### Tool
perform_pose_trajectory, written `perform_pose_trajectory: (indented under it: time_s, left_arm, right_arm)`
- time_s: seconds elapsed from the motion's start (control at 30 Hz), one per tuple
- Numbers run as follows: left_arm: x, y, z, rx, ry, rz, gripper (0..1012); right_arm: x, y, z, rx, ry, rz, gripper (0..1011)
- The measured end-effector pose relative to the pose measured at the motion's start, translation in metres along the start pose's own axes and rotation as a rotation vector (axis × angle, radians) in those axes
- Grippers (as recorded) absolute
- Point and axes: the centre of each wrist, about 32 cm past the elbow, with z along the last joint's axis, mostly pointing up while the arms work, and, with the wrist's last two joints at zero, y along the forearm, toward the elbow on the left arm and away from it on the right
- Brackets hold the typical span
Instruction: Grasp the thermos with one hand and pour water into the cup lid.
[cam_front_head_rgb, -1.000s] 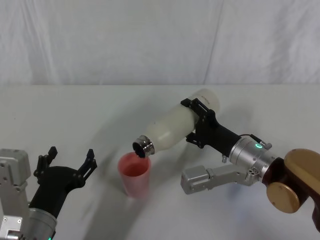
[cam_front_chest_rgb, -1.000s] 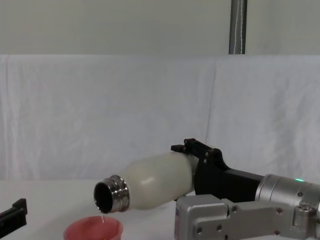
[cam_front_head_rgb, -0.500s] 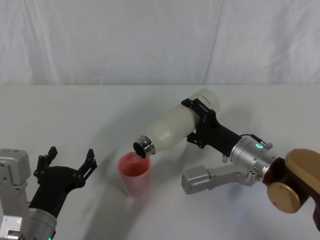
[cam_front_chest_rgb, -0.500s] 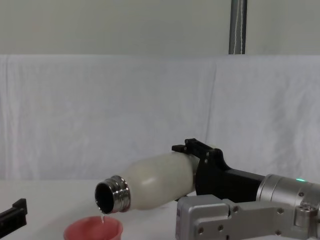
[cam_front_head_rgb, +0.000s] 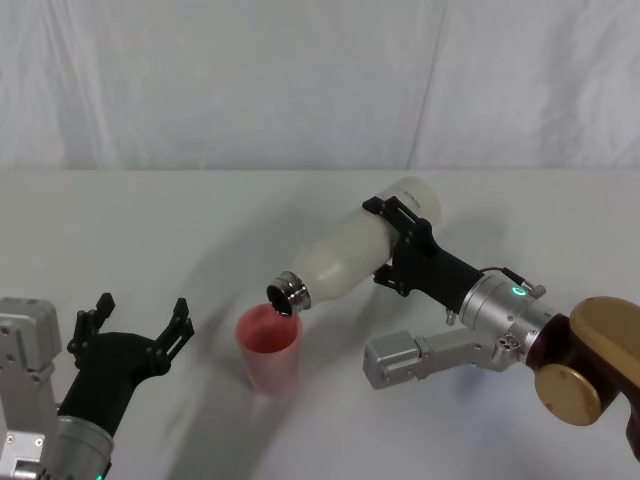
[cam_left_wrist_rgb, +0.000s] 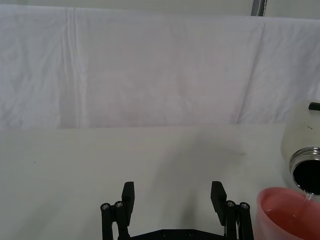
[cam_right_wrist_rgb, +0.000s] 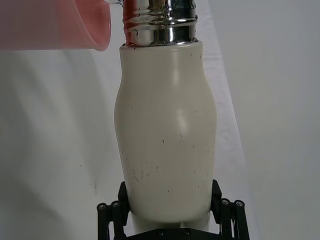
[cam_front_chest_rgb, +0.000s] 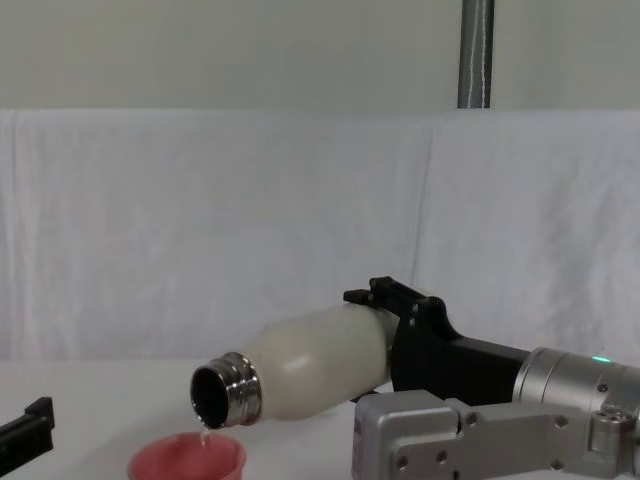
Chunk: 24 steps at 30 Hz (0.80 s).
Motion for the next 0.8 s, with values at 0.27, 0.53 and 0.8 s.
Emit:
perform_pose_trajectory:
  time_s: [0.27,0.53,0.8]
  left_arm:
    - [0.0,0.0,0.0,0.0,0.0,0.0,1001]
    - [0.0,0.0,0.0,0.0,0.0,0.0,1001]
    - [0.0,0.0,0.0,0.0,0.0,0.0,1001]
  right_arm:
    - [0.0001,-0.0001,-0.0004,0.0,-0.005,-0.001,952]
    - [0.0005,-0.0001,-0.0005,0.001,-0.009,-0.001,952]
    - [0.0004,0.0,-0.0004,0.002,-0.01,-0.001,952]
